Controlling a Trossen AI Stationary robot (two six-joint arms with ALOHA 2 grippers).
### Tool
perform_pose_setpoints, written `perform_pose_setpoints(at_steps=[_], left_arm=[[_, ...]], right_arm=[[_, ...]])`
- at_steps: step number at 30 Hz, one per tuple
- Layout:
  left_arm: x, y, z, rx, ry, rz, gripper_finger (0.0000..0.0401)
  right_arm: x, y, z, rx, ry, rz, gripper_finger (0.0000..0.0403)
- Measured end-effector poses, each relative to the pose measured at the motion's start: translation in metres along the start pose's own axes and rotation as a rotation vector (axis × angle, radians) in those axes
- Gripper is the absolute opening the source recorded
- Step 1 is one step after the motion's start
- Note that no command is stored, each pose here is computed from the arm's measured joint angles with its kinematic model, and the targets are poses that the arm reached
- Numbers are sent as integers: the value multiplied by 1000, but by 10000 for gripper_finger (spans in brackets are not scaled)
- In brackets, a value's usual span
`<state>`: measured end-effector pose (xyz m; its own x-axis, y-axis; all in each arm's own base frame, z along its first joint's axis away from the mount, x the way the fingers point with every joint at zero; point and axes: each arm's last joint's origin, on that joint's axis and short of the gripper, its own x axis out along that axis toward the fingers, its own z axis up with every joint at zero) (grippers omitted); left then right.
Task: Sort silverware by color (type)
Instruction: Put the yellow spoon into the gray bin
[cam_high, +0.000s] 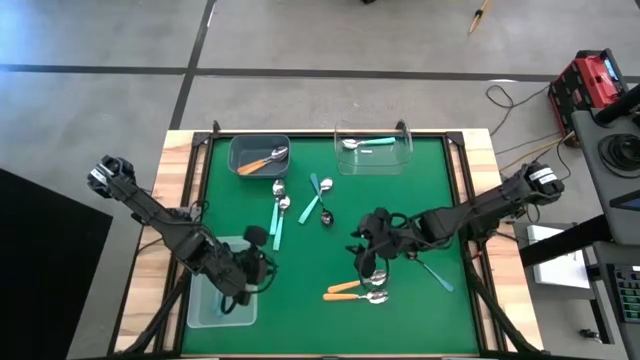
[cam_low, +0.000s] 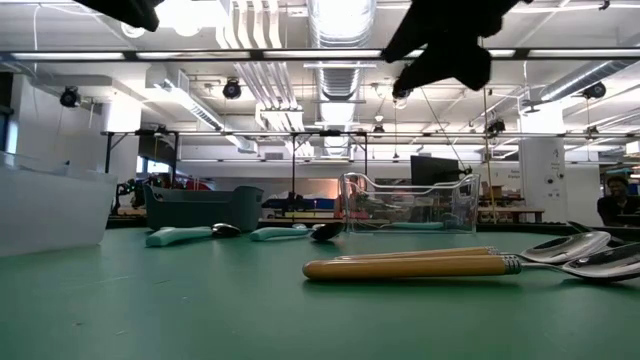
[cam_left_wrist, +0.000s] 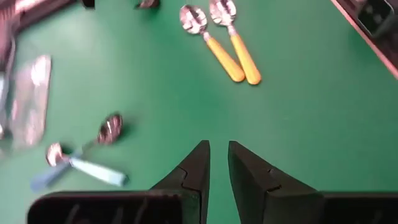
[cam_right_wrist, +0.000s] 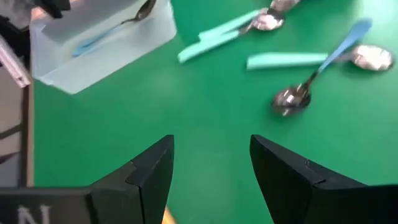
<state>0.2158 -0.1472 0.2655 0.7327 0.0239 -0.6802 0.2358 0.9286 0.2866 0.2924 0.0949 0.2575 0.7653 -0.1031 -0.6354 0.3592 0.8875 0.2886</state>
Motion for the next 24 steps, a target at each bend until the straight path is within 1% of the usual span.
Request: perform_pose_setpoints(at_steps=[2, 5, 8, 10, 11, 14, 17, 21, 23, 24], left_arm=[[2, 1, -1, 55, -5, 3, 39], [6, 4, -7, 101, -4, 5, 38], [12, 7, -17, 131, -11, -70, 38], [16, 11, -22, 130, -46, -112, 38], [18, 14, -26, 128, -58, -116, 38], [21, 23, -34, 114, -106, -91, 38], [21, 32, -40, 108, -142, -85, 38], [17, 41, -44, 94, -214, -81, 38], [17, 43, -45, 75, -259, -76, 38], [17, 44, -43, 52, -299, -67, 38]], right_arm=[[0, 6, -7, 37, 19, 9, 201], [1, 15, -18, 76, 46, 23, 201], [4, 22, -27, 116, 67, 30, 201], [7, 25, -32, 142, 78, 29, 201], [9, 26, -35, 156, 87, 25, 201], [15, 30, -42, 201, 111, 11, 201], [21, 36, -43, 242, 136, 6, 201], [29, 44, -42, 233, 197, -18, 201], [32, 48, -41, 194, 254, -56, 201], [32, 50, -40, 154, 285, -69, 201]])
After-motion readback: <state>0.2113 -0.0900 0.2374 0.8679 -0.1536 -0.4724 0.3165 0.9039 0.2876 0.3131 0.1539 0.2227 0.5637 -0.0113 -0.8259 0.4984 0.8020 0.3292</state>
